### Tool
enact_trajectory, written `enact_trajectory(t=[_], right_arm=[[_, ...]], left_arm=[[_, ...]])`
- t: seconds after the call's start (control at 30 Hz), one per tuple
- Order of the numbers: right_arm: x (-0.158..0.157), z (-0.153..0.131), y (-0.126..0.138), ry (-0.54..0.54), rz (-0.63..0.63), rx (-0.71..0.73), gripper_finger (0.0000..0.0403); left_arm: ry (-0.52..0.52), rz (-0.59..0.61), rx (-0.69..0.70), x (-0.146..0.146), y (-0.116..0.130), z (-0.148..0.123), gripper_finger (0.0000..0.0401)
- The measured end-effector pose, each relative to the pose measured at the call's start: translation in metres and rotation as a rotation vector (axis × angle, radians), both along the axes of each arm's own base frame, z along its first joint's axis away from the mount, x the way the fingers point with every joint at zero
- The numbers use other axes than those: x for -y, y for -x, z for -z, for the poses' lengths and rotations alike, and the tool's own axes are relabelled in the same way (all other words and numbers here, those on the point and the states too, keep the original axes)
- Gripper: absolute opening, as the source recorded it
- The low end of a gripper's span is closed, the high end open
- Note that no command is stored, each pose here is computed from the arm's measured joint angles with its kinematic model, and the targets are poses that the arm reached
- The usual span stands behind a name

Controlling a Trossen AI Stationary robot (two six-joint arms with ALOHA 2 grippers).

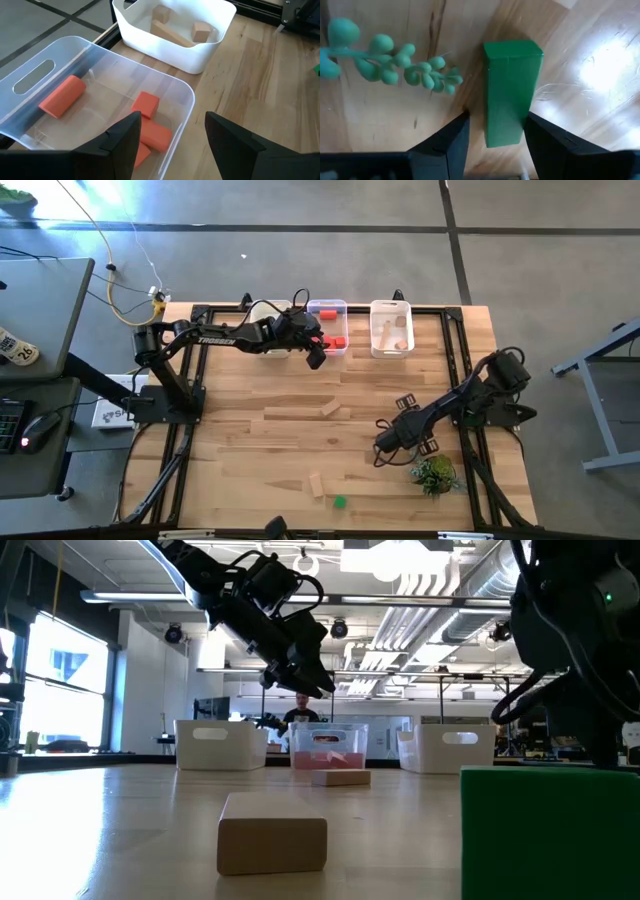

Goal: Sort & place blocks by color
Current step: Put the green block into the left white bin

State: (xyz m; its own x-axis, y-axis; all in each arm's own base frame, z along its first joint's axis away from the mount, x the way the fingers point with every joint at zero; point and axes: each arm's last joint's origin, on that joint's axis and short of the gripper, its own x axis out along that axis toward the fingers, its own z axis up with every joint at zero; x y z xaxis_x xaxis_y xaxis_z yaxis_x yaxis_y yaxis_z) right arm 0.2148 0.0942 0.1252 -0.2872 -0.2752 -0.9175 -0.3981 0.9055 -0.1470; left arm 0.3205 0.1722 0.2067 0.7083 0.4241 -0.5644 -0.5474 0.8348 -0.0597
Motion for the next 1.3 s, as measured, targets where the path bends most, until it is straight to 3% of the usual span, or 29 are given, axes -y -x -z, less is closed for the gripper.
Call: enact_trajectory(t=[0.2,0.5,0.87,1.1,1.3], right_arm=[[0.004,0.002,-0.001,-0.015,0.030,0.009,0.0163],[0.018,0.003,-0.007,-0.058,0.192,0.012,0.0076],[0.024,0.003,-0.009,-0.049,0.265,0.004,0.0076],[0.024,-0.002,-0.014,0.016,0.316,0.044,0.0076],[0.023,-0.014,-0.030,0.106,0.348,0.175,0.0076]], left_arm=[[0.000,0.001,0.000,0.000,0.000,0.000,0.0207],[0.004,0.005,-0.008,0.000,0.000,0.001,0.0207],[0.008,0.012,-0.019,0.002,0.000,0.002,0.0207],[0.040,0.003,-0.004,0.003,0.000,0.002,0.0207],[0.177,-0.004,0.065,0.005,-0.001,0.002,0.0207]])
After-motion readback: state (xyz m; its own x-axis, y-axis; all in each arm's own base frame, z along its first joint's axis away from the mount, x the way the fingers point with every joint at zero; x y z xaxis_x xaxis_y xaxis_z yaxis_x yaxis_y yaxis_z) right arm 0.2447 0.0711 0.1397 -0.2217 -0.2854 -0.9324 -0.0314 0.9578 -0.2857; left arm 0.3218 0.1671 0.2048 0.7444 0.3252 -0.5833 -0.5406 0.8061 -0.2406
